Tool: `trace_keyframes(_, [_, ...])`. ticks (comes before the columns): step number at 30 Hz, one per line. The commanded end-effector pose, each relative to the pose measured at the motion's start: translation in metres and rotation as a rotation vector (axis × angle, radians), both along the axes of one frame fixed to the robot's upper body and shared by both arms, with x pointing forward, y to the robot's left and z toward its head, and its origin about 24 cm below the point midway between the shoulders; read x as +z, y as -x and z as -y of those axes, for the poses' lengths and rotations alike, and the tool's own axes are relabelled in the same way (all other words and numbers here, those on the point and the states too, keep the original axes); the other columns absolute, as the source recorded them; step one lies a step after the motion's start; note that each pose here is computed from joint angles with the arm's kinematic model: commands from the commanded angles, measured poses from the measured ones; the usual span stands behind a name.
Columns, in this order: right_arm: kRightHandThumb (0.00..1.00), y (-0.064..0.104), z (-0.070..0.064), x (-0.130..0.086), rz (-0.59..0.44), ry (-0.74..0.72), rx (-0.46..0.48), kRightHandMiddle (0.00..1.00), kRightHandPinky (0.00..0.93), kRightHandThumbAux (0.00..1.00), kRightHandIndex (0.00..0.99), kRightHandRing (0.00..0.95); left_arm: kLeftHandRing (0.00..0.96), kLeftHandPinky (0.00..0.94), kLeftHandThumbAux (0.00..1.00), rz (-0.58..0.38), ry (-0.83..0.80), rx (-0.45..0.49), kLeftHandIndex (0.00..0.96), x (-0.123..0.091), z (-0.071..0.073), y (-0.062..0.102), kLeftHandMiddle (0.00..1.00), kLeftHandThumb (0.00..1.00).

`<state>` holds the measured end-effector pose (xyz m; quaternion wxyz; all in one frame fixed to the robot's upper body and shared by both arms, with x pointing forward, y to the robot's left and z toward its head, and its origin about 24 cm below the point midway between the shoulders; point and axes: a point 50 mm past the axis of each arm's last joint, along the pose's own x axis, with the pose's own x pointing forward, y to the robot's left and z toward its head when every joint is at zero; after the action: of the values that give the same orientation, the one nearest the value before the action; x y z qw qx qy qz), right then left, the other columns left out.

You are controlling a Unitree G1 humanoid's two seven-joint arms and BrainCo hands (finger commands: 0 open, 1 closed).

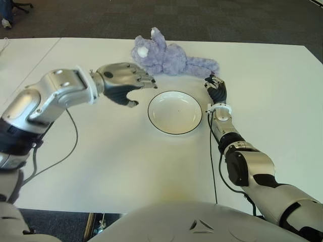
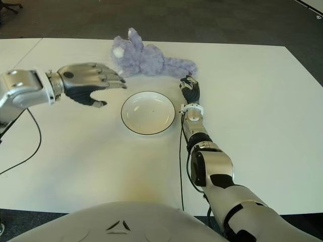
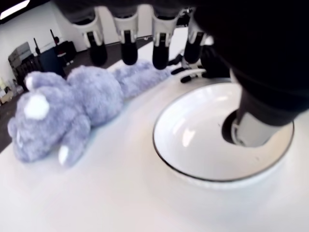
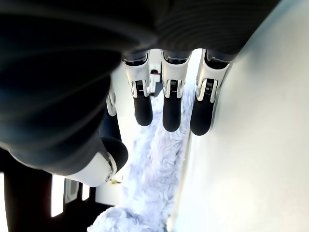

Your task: Put the doll into the plate.

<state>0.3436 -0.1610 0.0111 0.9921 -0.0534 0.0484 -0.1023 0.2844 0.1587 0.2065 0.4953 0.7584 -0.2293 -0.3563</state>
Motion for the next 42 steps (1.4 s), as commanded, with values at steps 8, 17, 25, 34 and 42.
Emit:
trace_keyframes(8, [0.682, 0.069, 0.002, -0.087, -0.405, -0.028, -0.037, 0.159, 0.197, 0.739, 0.396, 0.167, 0.15, 0.102, 0.602, 0.354, 0.397, 0.357, 0.117, 0.009, -0.032, -0.107, 0.183, 0.441])
trace_keyframes(17, [0.684, 0.07, 0.002, -0.088, -0.405, -0.023, -0.03, 0.161, 0.171, 0.738, 0.396, 0.159, 0.066, 0.074, 0.45, 0.435, 0.425, 0.531, 0.049, -0.025, -0.019, -0.129, 0.057, 0.344])
trace_keyframes(25, [0.684, 0.072, 0.0, -0.089, -0.403, 0.001, -0.032, 0.155, 0.149, 0.739, 0.396, 0.144, 0.01, 0.0, 0.388, 0.385, 0.319, 0.56, 0.0, -0.058, -0.009, -0.128, 0.001, 0.307])
trace_keyframes(34, [0.682, 0.074, 0.0, -0.091, -0.399, -0.002, -0.034, 0.154, 0.154, 0.74, 0.396, 0.143, 0.0, 0.0, 0.367, 0.331, 0.23, 0.587, 0.0, -0.079, -0.004, -0.126, 0.0, 0.307])
trace_keyframes(42, [0.682, 0.078, 0.0, -0.093, -0.404, -0.008, -0.036, 0.161, 0.181, 0.74, 0.396, 0.154, 0.0, 0.0, 0.392, 0.267, 0.16, 0.588, 0.0, -0.102, 0.012, -0.121, 0.0, 0.271])
